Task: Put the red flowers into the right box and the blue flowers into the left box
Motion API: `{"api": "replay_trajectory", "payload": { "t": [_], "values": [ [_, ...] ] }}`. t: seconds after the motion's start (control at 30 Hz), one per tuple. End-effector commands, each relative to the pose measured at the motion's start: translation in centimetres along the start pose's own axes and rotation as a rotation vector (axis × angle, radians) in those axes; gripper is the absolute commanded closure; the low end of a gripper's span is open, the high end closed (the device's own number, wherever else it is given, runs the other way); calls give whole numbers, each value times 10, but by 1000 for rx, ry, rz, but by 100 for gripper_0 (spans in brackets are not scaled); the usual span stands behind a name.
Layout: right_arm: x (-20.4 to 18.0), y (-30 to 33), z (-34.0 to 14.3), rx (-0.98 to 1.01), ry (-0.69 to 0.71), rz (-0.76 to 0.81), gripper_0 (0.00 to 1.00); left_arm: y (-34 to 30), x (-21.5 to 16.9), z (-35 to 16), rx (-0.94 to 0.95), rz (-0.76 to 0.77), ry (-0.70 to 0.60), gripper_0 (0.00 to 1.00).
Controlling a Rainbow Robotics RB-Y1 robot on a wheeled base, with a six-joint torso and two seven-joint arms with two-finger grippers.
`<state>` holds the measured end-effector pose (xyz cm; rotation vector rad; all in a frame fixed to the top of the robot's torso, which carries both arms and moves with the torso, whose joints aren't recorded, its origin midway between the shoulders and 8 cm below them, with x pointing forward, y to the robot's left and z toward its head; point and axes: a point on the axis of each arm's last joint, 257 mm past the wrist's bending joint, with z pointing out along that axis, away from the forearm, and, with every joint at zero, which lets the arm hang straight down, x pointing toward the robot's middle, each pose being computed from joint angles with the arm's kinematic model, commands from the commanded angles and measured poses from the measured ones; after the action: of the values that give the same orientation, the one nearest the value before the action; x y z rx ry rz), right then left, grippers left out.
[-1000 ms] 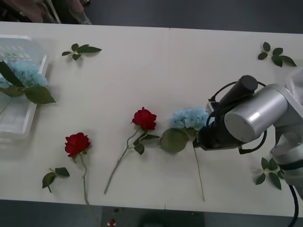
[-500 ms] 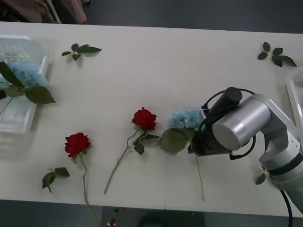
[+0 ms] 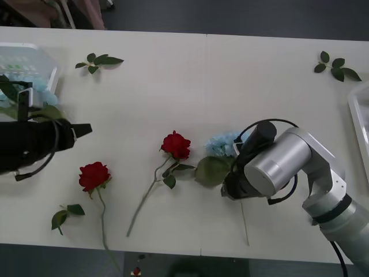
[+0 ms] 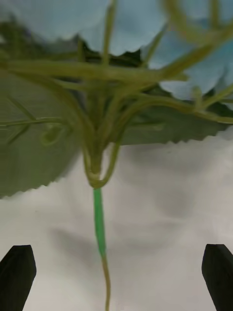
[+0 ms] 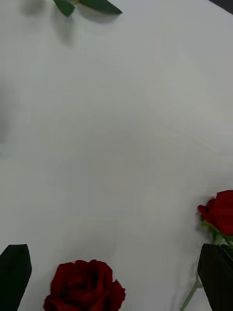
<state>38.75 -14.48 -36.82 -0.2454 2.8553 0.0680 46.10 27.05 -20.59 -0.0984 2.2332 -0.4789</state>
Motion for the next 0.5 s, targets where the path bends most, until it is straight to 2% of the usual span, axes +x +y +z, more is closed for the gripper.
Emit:
{"api": "replay_trajectory", "payload": {
  "t": [0.03, 0.13, 0.17, 0.2, 0.23, 0.27, 0.3, 0.5],
  "values": [
    [1, 7, -1, -11, -13, 38, 0, -22, 17, -1, 7, 17, 5, 0],
    [1, 7, -1, -11, -12, 35, 0, -25, 39, -4, -1, 23, 28, 0],
    [1, 7, -1, -12, -11, 34, 15, -27, 48, -7, 0, 24, 41, 0],
    [2, 7, 0, -12, -10, 34, 40, -27, 57, -10, -2, 25, 50, 0],
    [2, 8, 0, -14, -10, 33, 58, -29, 61, -12, 0, 27, 55, 0],
    [3, 8, 0, -13, -8, 36, 96, -29, 71, -17, -2, 31, 68, 0],
    [2, 9, 0, -15, -12, 36, 100, -28, 76, -20, -5, 30, 75, 0],
    [2, 11, 0, -22, -9, 40, 100, -31, 110, -31, 7, 0, 128, 0]
  ]
}}
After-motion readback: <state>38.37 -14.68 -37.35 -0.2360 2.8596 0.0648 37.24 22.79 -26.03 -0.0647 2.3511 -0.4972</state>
